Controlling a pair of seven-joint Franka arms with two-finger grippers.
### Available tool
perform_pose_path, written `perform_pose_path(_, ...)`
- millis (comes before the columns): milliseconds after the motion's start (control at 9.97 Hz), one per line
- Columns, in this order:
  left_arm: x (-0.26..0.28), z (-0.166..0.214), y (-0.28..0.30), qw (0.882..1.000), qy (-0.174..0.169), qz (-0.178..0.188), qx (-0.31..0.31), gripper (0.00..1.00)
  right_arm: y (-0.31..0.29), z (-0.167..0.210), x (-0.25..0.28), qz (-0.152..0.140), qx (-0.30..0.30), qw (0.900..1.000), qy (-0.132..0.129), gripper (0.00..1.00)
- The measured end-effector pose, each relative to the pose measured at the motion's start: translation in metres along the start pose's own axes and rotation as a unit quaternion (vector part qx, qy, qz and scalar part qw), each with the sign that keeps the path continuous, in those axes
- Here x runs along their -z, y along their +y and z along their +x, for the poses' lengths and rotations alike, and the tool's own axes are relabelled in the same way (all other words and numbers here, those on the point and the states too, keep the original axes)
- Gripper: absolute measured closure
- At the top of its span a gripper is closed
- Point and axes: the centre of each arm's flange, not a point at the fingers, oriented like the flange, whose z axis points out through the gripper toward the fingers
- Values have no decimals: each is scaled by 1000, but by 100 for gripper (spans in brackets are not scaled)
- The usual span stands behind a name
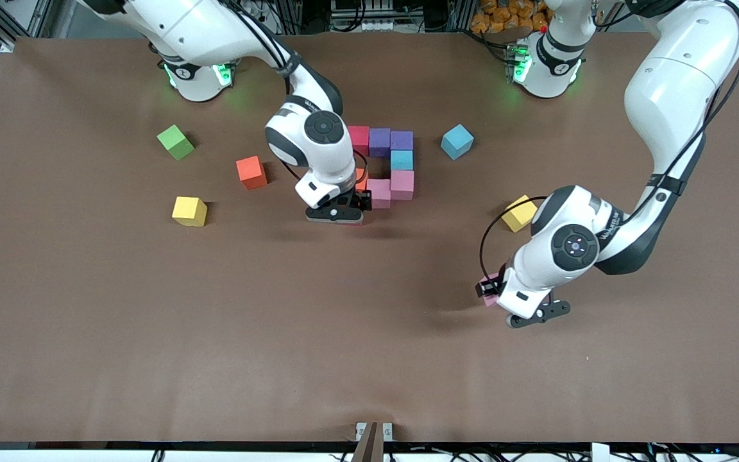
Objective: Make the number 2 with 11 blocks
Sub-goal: 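Set the magenta cube below the orange cube while the left gripper lifts pink, then grasp the yellow cube with the right gripper while the left gripper carries pink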
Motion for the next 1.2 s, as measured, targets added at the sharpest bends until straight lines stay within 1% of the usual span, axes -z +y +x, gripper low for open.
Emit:
perform_pose_path(201, -1, -18, 25, 1000, -1, 0, -9, 36, 28, 24, 30, -29, 27, 999, 5, 14)
perform_pose_path(301, 0, -30, 43, 1000, 1, -2, -9, 36, 51, 40, 46, -39, 41, 998, 9, 14)
perform_pose_path(401, 1, -44, 64, 1000, 4, -2, -11, 36, 84, 56, 58, -46, 61, 997, 12, 14)
perform_pose_path(602, -6, -72, 104, 1000, 18, 10, -9, 36, 158, 75, 67, -65, 107, 992, 3, 14)
perform_pose_path(802, -20, -102, 147, 999, 34, 14, -9, 36, 207, 73, 63, -83, 146, 986, -13, 15)
perform_pose_path(1003, -41, -128, 181, 998, 51, 1, -21, 36, 261, 71, 63, -97, 183, 978, -24, 15)
perform_pose_path(1203, -54, -148, 206, 998, 57, -18, -29, 36, 320, 58, 42, -89, 235, 967, -25, 15)
